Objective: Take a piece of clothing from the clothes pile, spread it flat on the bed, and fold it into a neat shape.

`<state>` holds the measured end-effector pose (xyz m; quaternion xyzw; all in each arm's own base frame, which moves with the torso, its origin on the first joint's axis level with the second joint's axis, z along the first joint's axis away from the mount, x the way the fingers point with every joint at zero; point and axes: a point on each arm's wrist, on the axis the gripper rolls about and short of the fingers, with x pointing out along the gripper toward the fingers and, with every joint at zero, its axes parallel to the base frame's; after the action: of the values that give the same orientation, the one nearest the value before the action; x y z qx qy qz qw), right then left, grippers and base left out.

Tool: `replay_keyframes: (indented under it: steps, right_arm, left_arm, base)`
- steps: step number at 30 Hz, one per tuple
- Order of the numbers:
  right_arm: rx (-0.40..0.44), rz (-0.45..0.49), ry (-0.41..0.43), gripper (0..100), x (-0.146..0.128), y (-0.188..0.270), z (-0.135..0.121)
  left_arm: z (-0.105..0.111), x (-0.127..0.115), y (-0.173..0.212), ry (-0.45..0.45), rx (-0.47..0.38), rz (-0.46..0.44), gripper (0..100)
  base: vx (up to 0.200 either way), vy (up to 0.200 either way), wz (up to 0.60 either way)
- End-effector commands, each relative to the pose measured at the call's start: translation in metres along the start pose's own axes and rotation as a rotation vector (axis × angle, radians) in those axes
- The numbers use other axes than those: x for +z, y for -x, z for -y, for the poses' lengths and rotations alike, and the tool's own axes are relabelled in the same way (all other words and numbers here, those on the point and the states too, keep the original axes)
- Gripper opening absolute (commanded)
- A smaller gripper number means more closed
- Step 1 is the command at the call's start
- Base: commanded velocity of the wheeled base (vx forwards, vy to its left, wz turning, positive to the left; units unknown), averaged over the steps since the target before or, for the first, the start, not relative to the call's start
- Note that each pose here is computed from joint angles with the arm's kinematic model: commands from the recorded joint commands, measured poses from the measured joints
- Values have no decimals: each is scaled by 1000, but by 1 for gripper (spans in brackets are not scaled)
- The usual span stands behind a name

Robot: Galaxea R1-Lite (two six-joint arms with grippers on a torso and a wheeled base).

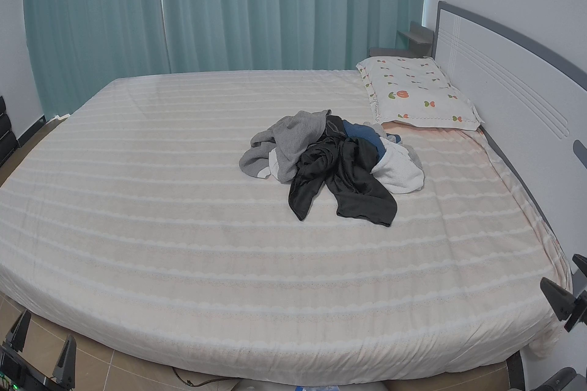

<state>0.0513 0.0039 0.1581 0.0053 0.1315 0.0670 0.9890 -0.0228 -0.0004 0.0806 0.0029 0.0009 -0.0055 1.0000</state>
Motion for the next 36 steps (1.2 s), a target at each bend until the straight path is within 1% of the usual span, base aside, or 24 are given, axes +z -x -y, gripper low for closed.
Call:
replay_keyframes:
  steps: [1,2,3,7,10,11,13,14,18,22,23,24,26,27,30,36]
  right_arm:
    - [57,-381,-121,100,5,-174,2]
    - [55,-380,-128,100,4,-179,2]
    - [44,-371,-158,100,1,-209,-1]
    - [-17,-356,-208,100,-6,-272,-6]
    - [-33,-346,-232,100,-8,-311,-12]
    - [-43,-338,-235,100,-11,-335,-17]
    - [-43,-337,-235,100,-12,-339,-19]
    - [-70,-324,-230,100,-21,-376,-25]
    - [-85,-323,-225,100,-35,-416,-35]
    - [-101,-324,-219,100,-47,-450,-43]
    - [-101,-324,-219,100,-47,-450,-43]
    - [-109,-329,-226,100,-52,-464,-45]
    - [-115,-330,-247,100,-55,-474,-50]
    - [-118,-328,-276,100,-57,-481,-56]
    - [-123,-337,-315,100,-62,-491,-61]
    - [-126,-356,-321,100,-74,-503,-65]
  left_arm:
    - [0,-4,0,0,0,3,100]
    - [0,-5,0,0,0,2,100]
    - [0,-4,0,0,0,3,100]
    - [0,-4,0,1,0,3,100]
    - [0,-5,0,0,0,2,100]
    - [0,-5,0,0,0,2,100]
    - [0,-4,0,0,0,3,100]
    - [0,-4,0,0,0,3,100]
    - [0,-4,0,0,0,3,100]
    - [0,-4,0,0,0,3,100]
    - [0,-4,0,0,0,3,100]
    - [0,-5,0,0,0,2,100]
    - [0,-4,0,0,0,3,100]
    - [0,-4,0,0,0,3,100]
    - [0,-4,0,0,0,3,100]
    - [0,-5,0,0,0,2,100]
  base:
    - [0,0,0]
    - [0,0,0]
    - [0,0,0]
    - [0,0,0]
    - [0,0,0]
    - [0,0,0]
    - [0,0,0]
    - [0,0,0]
    - [0,0,0]
    - [0,0,0]
    - [0,0,0]
    - [0,0,0]
    - [0,0,0]
    - [0,0,0]
    - [0,0,0]
    - [0,0,0]
